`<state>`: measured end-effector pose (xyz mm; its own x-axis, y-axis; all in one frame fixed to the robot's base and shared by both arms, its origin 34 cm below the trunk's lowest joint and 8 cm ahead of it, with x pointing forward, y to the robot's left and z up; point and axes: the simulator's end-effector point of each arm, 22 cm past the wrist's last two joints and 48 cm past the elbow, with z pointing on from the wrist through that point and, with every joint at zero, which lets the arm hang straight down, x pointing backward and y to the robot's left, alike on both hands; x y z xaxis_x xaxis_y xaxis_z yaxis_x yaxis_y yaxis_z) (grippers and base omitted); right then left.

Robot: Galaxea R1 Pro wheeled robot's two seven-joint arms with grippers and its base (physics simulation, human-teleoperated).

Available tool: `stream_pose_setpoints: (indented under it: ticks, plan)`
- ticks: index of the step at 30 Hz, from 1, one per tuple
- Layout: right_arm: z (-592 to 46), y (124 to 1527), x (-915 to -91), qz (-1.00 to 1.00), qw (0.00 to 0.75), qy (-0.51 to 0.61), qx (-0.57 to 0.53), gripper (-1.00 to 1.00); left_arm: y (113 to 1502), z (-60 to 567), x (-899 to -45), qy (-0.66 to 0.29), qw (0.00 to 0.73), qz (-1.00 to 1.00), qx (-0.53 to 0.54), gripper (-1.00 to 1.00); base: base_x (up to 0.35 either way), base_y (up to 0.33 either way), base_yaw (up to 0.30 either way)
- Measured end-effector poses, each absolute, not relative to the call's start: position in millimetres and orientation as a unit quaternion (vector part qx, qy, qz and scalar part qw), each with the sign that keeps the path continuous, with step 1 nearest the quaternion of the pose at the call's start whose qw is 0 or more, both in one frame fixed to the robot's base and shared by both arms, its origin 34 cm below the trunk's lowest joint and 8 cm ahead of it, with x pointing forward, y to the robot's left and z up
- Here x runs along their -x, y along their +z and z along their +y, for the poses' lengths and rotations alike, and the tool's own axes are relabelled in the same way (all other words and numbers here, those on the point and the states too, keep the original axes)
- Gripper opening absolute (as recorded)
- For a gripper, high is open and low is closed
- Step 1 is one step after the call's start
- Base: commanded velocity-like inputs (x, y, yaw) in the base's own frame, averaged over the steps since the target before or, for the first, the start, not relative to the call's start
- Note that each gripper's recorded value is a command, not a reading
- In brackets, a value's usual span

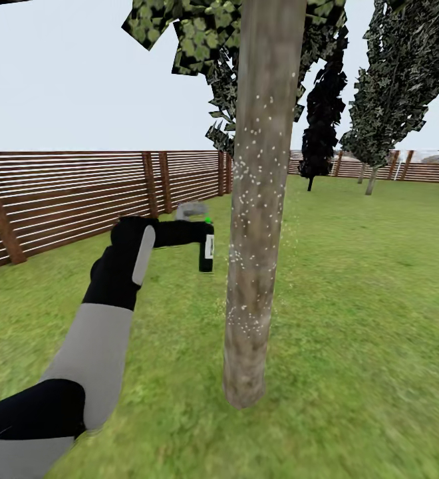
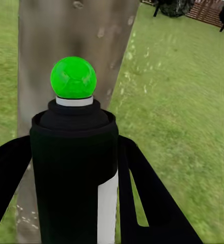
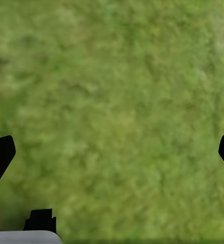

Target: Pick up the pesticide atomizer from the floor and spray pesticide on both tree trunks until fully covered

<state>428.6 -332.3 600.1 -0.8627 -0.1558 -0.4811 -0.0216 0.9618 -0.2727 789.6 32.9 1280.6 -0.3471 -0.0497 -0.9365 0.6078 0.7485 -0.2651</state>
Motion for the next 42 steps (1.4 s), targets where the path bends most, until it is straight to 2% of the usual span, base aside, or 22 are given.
stream_pose_setpoints:
  ticks: [6,8,11,15,18,24,28,32,36,42]
  plan:
    - [-332,600,-429,0.956,0.258,-0.130,0.046,1.00,1300,34,-792,-0.299,0.552,0.755,-0.186,-1.00,0.000,0.000,0.000]
    - [-332,600,-429,0.956,0.258,-0.130,0.046,1.00,1270,30,-799,-0.305,0.521,0.776,-0.181,-1.00,0.000,0.000,0.000]
    - [-332,600,-428,0.956,0.258,-0.130,0.046,1.00,1206,-9,-791,-0.340,0.442,0.806,-0.198,-1.00,0.000,0.000,0.000]
    - [-332,600,-429,0.956,0.257,-0.130,0.046,1.00,1108,-14,-802,-0.324,0.401,0.835,-0.191,-1.00,0.000,0.000,0.000]
    - [-332,600,-429,0.956,0.258,-0.130,0.046,1.00,1036,-4,-805,-0.315,0.402,0.843,-0.170,-1.00,0.000,0.000,0.000]
    - [-332,600,-429,0.956,0.259,-0.130,0.046,1.00,948,25,-795,-0.269,0.455,0.838,-0.140,-1.00,0.000,0.000,0.000]
    - [-329,600,-429,0.956,0.259,-0.128,0.046,1.00,941,33,-797,-0.254,0.470,0.836,-0.125,-1.00,0.000,0.000,0.000]
    - [-326,600,-429,0.956,0.260,-0.126,0.046,1.00,933,61,-810,-0.193,0.480,0.851,-0.090,-1.00,0.000,0.000,0.000]
    - [-327,600,-430,0.956,0.260,-0.127,0.045,1.00,945,66,-819,-0.183,0.513,0.834,-0.085,-1.00,0.000,0.000,0.000]
    - [-325,600,-430,0.956,0.261,-0.125,0.045,1.00,950,65,-821,-0.185,0.525,0.827,-0.084,-1.00,0.000,0.094,0.000]
